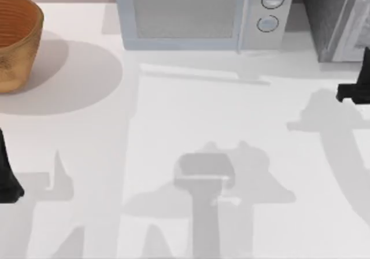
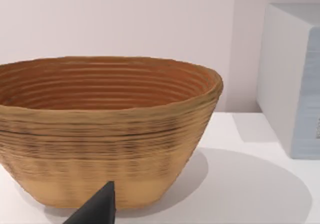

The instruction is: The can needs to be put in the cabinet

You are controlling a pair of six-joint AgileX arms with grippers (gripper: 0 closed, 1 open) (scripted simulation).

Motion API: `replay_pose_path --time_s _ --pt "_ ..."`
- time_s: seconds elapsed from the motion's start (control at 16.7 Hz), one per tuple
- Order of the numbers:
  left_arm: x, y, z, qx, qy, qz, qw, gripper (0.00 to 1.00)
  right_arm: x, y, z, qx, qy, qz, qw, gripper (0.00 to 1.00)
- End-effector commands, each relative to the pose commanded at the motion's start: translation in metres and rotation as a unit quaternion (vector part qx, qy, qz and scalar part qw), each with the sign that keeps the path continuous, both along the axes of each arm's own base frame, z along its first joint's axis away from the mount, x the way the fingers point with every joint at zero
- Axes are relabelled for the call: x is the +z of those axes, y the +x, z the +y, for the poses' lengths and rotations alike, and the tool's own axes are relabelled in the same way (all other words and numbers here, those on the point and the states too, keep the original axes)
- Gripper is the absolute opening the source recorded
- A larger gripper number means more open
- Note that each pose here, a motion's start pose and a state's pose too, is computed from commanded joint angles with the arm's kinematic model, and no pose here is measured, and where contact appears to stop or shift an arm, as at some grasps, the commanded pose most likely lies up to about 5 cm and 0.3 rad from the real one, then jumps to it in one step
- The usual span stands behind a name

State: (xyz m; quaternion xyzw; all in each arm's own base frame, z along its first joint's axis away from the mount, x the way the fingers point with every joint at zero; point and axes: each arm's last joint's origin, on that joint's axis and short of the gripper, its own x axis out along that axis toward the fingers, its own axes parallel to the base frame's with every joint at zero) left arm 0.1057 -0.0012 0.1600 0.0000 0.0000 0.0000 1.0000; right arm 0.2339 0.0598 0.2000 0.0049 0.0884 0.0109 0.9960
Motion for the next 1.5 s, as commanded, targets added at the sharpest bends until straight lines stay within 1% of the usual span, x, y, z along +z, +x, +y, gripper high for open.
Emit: replay_pose_path --time_s 0.36,0.66,1.02,1.32,1.5 --pt "0.000 0.000 0.000 0.000 0.000 0.000 1.000 1.00 0.011 -0.038 -0.029 -0.027 0.004 -0.026 0.999 0.00" --pt "0.000 0.000 0.000 0.000 0.000 0.000 1.000 1.00 0.014 -0.069 -0.040 -0.016 0.005 -0.056 0.998 0.00" --pt "0.000 0.000 0.000 0.000 0.000 0.000 1.000 1.00 -0.007 -0.097 -0.052 -0.019 -0.005 -0.051 0.999 0.00" --pt "0.000 0.000 0.000 0.000 0.000 0.000 1.000 1.00 -0.023 -0.122 -0.059 -0.020 -0.005 -0.091 0.996 0.00" --pt "0.000 0.000 0.000 0.000 0.000 0.000 1.000 1.00 -0.036 -0.128 -0.061 -0.014 -0.006 -0.090 0.996 0.00"
